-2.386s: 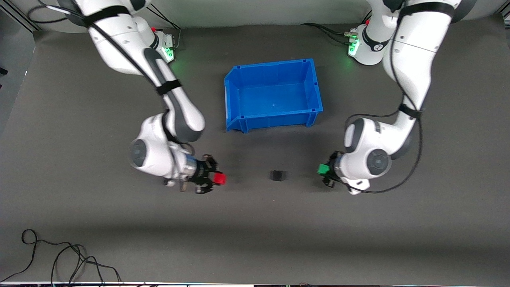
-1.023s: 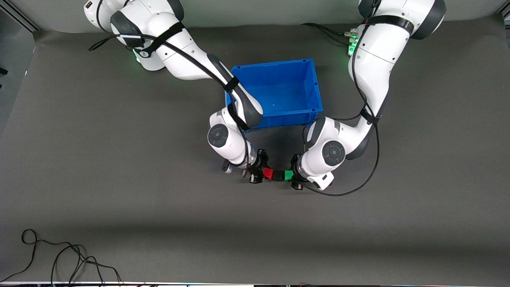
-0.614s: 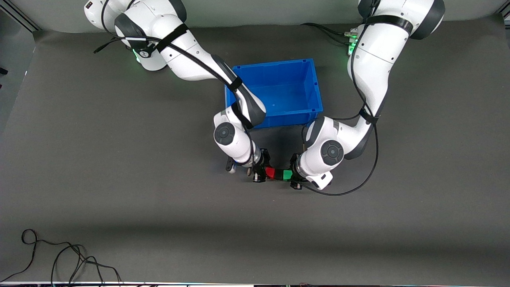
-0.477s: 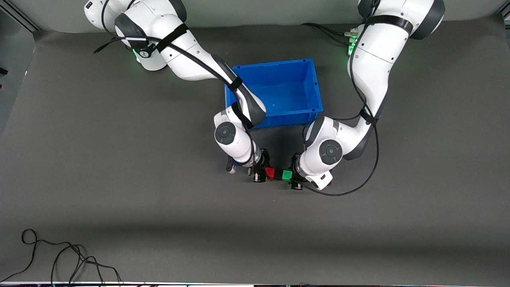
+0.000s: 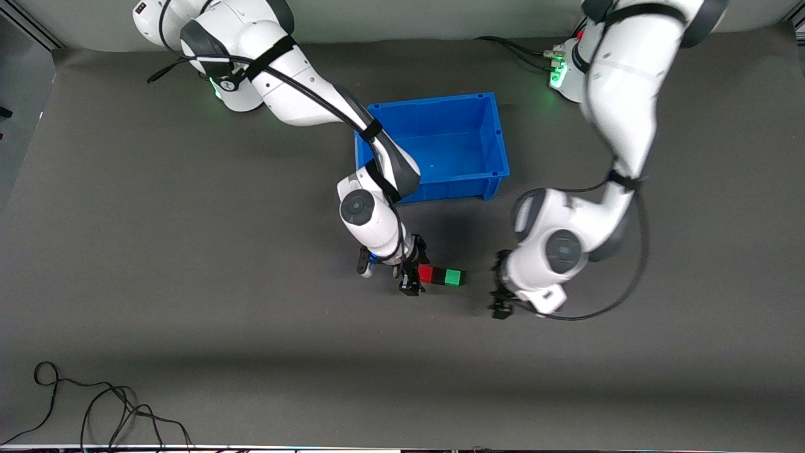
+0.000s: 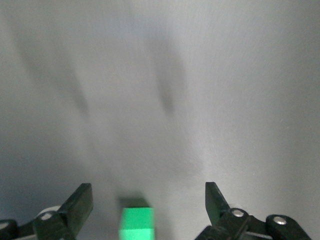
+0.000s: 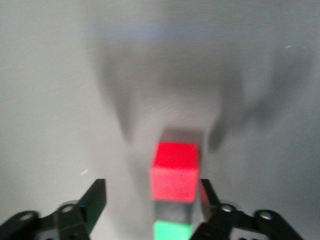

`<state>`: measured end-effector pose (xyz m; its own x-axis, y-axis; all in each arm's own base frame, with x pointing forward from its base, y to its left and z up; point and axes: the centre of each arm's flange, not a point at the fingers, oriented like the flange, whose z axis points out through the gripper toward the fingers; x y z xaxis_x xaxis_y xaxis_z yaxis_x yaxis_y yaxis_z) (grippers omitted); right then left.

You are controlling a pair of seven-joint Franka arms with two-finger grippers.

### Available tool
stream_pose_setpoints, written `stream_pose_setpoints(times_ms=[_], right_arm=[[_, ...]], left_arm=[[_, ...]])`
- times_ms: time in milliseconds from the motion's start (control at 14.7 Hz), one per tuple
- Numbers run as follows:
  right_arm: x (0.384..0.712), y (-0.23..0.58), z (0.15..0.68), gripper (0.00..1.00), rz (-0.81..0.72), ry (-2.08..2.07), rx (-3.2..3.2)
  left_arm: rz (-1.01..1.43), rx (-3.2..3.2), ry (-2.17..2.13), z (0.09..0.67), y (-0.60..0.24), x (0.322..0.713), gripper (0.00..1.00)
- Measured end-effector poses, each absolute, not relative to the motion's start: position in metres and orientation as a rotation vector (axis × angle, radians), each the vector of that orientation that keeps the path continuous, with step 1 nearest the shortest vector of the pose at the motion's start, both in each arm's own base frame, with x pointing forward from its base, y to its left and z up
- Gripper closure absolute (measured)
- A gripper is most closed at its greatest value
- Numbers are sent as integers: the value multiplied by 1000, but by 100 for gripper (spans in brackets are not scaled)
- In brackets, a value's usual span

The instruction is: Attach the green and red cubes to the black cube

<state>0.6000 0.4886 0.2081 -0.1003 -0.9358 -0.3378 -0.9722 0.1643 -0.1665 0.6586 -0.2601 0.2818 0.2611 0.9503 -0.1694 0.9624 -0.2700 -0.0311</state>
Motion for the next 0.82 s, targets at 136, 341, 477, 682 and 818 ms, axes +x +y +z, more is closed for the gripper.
stream_pose_setpoints(times_ms=[136,341,477,682,818], right_arm=[[611,479,241,0,67,2052,-1895],[625,451,310,0,33,1964,-2073],[634,415,369,0,53,1860,-2232],[632,343,455,0,90,1666,-2511],[623,304,501,0,48,1481,-2706]], left_arm=[[-287,2592,1684,320,-220,658,0],[-272,2785,1461,351,-156,656,0],[-237,2842,1319,378,-102,655,0],[-146,2947,1029,434,-27,629,0],[-95,2994,872,472,-2,605,0]])
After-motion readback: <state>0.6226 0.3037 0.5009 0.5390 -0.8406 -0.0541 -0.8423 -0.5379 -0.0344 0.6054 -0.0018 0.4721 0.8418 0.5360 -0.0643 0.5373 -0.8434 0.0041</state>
